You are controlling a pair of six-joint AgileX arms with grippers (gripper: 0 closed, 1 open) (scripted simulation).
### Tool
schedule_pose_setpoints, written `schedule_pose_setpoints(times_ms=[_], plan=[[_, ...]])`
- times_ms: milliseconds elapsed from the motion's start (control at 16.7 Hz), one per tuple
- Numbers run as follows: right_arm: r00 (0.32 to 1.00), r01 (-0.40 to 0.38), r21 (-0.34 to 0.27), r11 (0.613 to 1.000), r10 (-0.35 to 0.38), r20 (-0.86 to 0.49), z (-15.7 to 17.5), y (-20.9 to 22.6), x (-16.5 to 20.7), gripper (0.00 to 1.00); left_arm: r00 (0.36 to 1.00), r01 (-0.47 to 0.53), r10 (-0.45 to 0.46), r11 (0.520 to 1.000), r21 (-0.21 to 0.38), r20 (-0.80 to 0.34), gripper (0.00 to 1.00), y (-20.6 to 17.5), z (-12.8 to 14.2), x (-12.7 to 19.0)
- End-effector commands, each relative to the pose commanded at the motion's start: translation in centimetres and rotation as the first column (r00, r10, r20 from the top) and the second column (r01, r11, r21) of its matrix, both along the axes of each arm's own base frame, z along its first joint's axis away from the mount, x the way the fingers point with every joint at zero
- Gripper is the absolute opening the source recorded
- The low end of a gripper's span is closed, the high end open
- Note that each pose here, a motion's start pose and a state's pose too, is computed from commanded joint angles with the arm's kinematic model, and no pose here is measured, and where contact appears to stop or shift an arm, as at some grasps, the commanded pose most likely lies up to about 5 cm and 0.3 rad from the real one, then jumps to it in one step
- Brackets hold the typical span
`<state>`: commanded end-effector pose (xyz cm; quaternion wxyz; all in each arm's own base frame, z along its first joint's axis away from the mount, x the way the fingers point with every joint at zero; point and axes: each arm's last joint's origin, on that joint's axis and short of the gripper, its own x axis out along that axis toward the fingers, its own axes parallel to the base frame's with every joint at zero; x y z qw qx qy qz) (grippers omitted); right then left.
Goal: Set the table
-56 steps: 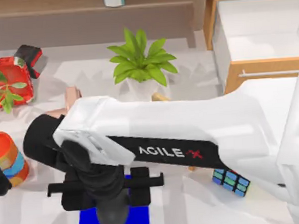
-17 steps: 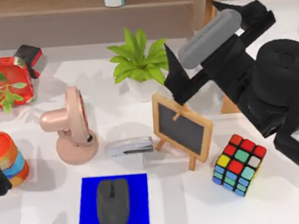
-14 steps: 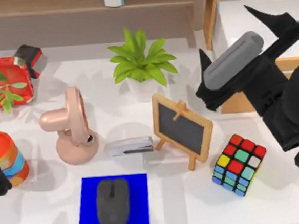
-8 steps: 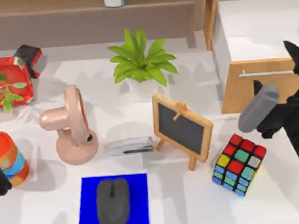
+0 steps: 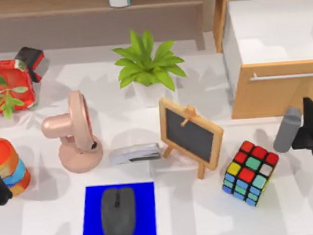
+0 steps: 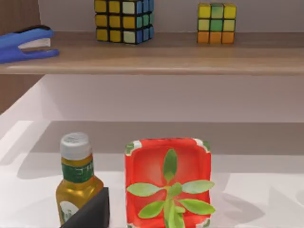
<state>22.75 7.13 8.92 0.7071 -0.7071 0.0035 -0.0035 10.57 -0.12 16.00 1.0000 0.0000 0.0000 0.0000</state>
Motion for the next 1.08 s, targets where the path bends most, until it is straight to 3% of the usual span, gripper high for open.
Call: schedule_pose_setpoints(times_ms=[1080], plan=[[1.0,0.0,0.0,1.0,0.0,0.0,0.0,0.0,2.5,1.0,1.0,0.0,0.0,1.0,0.0,0.0,1.0,0.0,0.0,0.0]])
